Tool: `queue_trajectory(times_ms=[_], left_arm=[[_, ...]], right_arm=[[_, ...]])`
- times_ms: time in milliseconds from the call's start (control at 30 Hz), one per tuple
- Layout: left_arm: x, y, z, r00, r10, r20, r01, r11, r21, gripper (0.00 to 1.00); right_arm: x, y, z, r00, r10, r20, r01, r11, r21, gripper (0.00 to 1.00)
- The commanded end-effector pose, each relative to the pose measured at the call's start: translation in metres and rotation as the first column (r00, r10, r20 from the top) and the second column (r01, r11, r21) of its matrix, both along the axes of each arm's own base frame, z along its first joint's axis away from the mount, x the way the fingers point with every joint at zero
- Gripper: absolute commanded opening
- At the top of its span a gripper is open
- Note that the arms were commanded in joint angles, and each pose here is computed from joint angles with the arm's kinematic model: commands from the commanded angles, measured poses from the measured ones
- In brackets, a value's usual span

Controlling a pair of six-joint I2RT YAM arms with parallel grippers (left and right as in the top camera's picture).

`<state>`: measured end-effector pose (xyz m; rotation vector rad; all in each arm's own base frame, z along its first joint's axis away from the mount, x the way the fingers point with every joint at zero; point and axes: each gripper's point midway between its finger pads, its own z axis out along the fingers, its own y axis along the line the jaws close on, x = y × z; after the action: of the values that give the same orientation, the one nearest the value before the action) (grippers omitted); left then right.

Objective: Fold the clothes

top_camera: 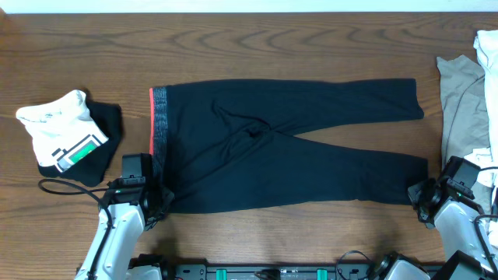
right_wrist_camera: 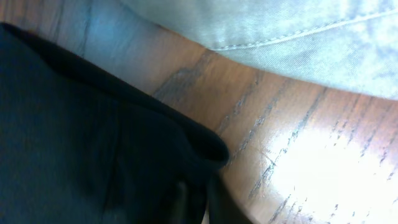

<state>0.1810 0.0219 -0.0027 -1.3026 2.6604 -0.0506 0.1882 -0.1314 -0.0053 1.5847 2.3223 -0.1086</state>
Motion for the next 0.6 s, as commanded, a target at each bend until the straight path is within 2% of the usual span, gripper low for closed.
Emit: queue_trajectory(times_ms=[0,267,433,567], left_arm=[[-0.007,0.002,-0.003,1.000,-0.011,-0.027,0.011,1.000,0.009,0.06],[-0.010,0.001,0.003,0.999,-0.023,-0.049,0.023,1.000,0.008,0.06],[-0.010,0.001,0.025,0.996,-0.070,-0.061,0.071,0.997,0.012,0.06],[-0.007,0.002,0.051,0.994,-0.104,-0.014,0.104,0.994,0.026,0.06]], right_arm=[[-0.008,0.006,-0.008,1.000,-0.010,-0.021,0.011,0.999,0.032,0.01],[-0.002,0.008,-0.003,0.999,0.033,-0.006,-0.033,0.998,0.044,0.01],[0.004,0.006,0.026,0.998,0.051,-0.021,-0.049,0.997,0.059,0.01],[0.012,0.001,0.058,0.997,0.074,-0.002,-0.074,0.997,0.036,0.01]])
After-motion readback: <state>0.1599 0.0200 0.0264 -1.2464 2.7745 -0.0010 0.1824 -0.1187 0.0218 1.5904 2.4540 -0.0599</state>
